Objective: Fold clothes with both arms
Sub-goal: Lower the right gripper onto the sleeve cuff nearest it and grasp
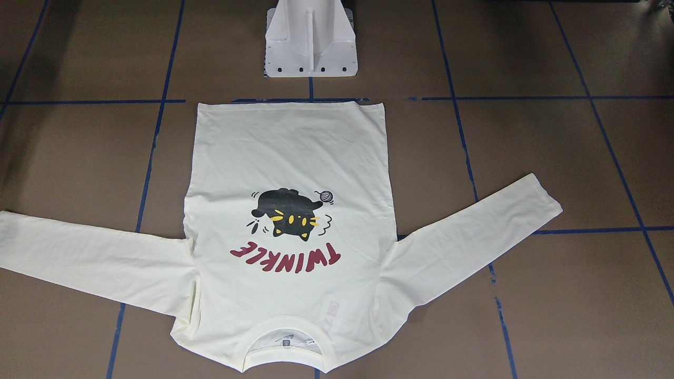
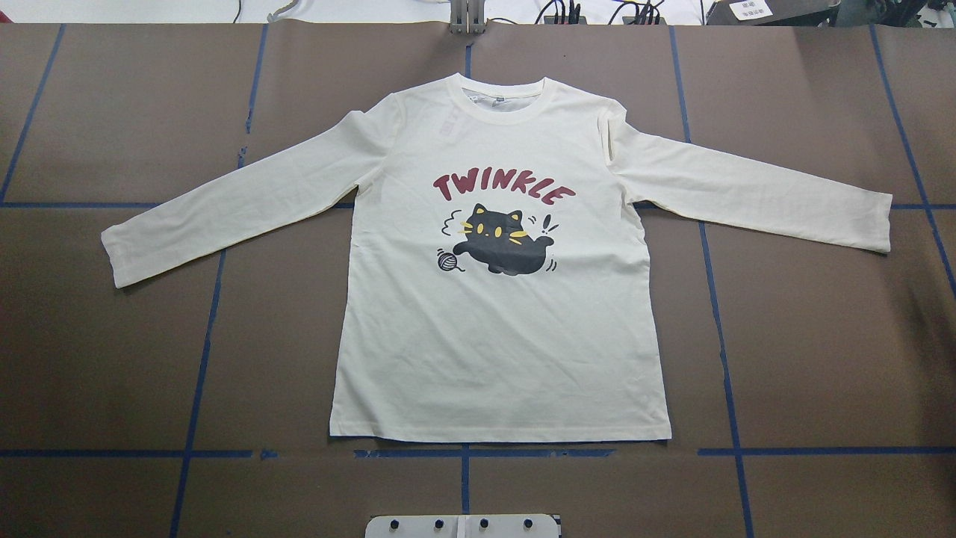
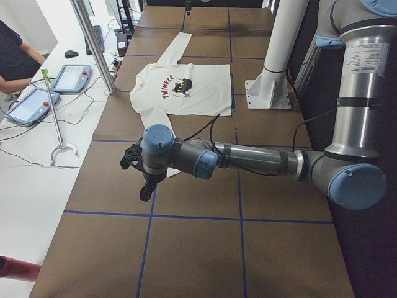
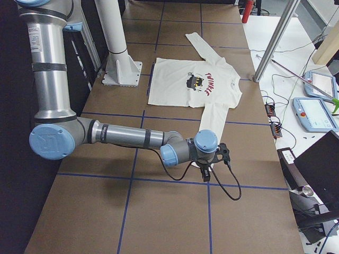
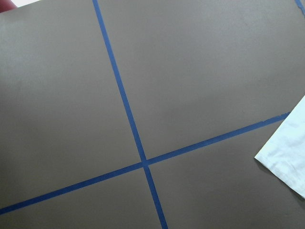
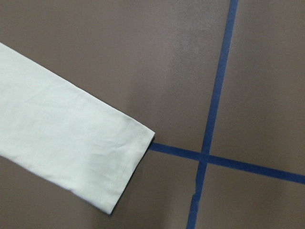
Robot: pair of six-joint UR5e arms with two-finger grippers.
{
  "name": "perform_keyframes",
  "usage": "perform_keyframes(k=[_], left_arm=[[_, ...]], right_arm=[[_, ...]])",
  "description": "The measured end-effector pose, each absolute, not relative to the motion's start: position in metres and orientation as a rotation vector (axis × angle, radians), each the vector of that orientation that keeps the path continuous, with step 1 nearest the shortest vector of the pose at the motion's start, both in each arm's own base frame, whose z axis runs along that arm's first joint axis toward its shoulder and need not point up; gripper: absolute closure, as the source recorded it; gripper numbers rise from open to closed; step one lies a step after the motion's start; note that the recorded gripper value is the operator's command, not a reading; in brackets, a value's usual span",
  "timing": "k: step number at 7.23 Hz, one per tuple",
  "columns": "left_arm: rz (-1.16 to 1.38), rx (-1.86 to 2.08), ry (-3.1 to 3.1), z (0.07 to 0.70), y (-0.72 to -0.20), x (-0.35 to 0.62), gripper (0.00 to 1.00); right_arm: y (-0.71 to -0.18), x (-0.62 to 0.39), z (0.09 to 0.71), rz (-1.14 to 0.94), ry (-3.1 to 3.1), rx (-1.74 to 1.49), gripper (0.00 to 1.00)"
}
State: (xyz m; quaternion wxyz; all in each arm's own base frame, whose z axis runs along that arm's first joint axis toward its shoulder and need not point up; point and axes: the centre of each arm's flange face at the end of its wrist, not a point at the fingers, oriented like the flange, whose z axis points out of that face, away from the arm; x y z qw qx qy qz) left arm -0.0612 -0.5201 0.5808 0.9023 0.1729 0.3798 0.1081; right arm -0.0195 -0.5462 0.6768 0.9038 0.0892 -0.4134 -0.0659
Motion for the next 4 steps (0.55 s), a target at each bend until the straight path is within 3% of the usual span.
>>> perform_keyframes(k=[4], left_arm=[[0.234, 0.380, 0.786, 0.578, -0.521, -0.061, 0.00]], right_arm=[[-0.578, -0.108, 0.691, -0.082, -0.788, 0.104, 0.00]])
